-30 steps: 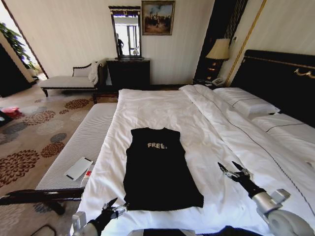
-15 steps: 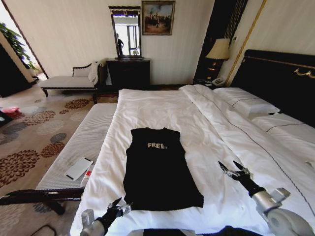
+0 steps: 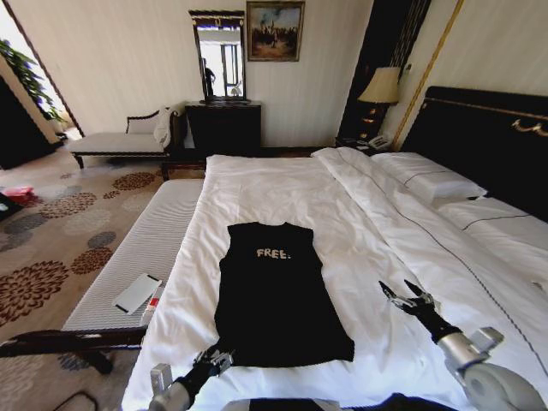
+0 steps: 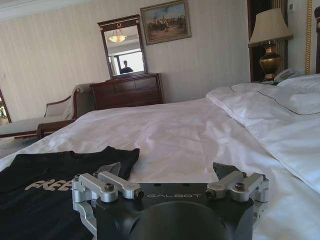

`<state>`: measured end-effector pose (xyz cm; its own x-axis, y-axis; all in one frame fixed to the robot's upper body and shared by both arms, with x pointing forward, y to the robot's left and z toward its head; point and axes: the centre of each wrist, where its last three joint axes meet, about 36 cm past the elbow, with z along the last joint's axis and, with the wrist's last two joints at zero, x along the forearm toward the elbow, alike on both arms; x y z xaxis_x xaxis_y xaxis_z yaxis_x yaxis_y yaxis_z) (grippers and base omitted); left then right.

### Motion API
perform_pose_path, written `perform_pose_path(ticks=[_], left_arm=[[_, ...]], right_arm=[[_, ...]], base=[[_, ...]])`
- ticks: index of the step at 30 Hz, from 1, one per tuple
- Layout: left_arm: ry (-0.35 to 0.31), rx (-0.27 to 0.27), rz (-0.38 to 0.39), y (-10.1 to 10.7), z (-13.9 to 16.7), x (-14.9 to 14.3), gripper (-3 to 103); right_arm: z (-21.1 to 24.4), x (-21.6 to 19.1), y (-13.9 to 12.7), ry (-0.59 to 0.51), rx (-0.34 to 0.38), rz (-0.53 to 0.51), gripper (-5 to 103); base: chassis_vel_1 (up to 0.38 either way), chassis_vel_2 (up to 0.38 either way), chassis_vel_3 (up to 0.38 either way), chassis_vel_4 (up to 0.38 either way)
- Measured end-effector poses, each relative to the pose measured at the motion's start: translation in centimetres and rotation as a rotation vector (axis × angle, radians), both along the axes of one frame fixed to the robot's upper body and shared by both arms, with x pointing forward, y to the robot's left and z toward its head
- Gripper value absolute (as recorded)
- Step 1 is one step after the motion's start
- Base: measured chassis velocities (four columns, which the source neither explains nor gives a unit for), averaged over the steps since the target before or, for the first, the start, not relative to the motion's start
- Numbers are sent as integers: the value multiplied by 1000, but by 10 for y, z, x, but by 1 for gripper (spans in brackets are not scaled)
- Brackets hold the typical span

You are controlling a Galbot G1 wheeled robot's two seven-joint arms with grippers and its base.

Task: Fold the clothes on the bed.

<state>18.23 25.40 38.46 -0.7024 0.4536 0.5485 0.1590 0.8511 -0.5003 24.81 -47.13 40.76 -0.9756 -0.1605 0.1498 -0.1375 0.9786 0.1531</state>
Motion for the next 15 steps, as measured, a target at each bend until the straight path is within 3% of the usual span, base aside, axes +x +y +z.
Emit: perform_pose_path(ticks=[4, 7, 13, 15], left_arm=[[-4, -1, 3, 0, 0, 1, 50], [-3, -1, 5, 1, 0, 2, 34], [1, 2, 5, 2, 1, 0, 18], [2, 8, 1, 3, 3, -1, 7]], right_arm=[[0, 0, 0, 1, 0, 0, 100], [-1, 0, 0, 2, -1, 0, 100], [-1, -2, 2, 6, 8, -2, 100], [3, -6, 8, 27, 66, -6, 100]], base=[[0, 0, 0, 0], [0, 0, 0, 0], [0, 0, 0, 0], [0, 0, 0, 0]])
